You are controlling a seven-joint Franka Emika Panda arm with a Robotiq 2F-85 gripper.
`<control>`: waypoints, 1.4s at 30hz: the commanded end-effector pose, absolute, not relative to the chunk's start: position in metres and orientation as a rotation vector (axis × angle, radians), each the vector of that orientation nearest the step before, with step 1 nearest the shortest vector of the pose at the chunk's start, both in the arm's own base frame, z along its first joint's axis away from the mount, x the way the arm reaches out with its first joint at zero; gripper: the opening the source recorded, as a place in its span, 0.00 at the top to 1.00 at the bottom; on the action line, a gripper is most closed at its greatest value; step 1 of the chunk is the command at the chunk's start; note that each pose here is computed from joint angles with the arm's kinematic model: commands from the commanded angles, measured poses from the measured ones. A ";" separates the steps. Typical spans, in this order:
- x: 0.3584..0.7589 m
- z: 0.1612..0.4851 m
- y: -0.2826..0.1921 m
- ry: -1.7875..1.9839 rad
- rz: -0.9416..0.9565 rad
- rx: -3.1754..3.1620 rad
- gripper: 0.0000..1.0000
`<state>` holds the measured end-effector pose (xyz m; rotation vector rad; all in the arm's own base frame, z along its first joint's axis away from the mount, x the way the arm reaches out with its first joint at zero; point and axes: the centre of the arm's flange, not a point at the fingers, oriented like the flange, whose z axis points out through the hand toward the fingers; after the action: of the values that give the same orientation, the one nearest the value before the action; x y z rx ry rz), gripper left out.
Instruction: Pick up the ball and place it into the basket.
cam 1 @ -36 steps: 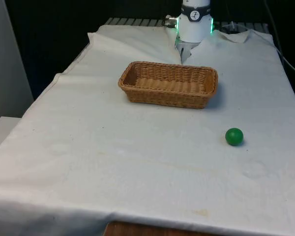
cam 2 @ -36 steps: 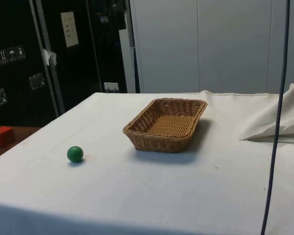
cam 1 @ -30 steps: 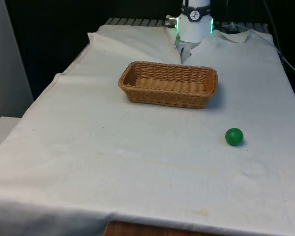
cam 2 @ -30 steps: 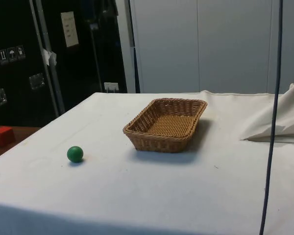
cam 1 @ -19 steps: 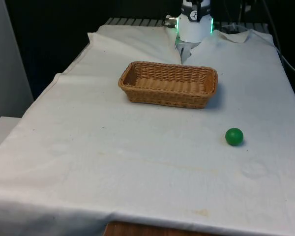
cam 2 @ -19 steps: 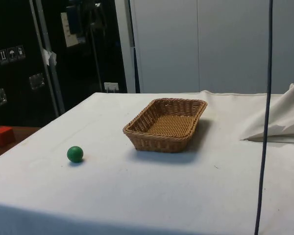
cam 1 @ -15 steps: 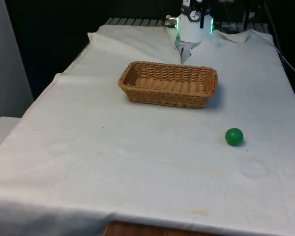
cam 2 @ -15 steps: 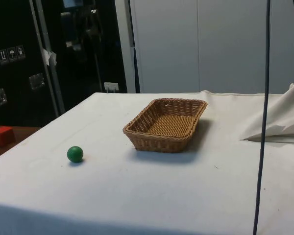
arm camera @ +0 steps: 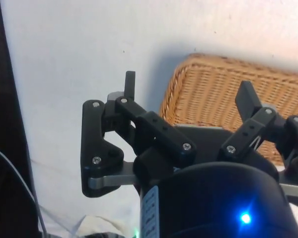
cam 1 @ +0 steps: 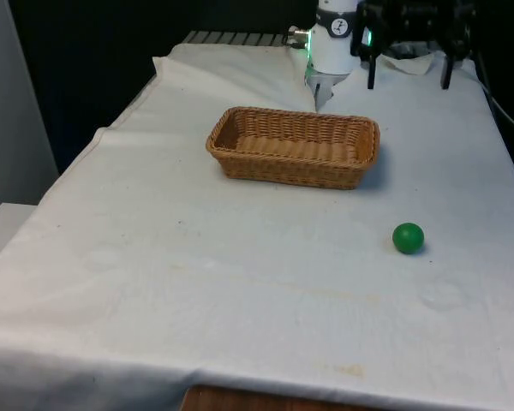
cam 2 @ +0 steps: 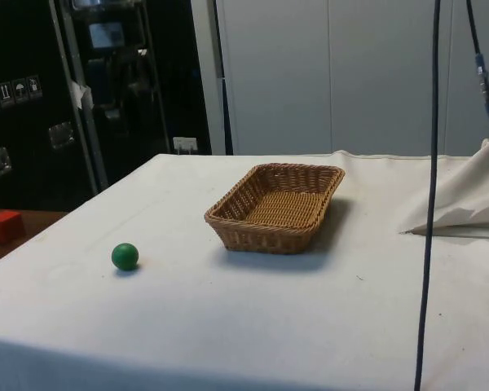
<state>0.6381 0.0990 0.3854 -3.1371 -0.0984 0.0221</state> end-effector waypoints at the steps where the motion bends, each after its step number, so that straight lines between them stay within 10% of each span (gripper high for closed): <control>1: 0.641 0.378 0.104 -0.102 0.009 -3.127 0.00; 42: 0.700 0.225 0.120 -0.200 0.009 -3.117 0.00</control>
<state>0.6995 0.1186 0.2293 -3.1311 -0.1941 0.0177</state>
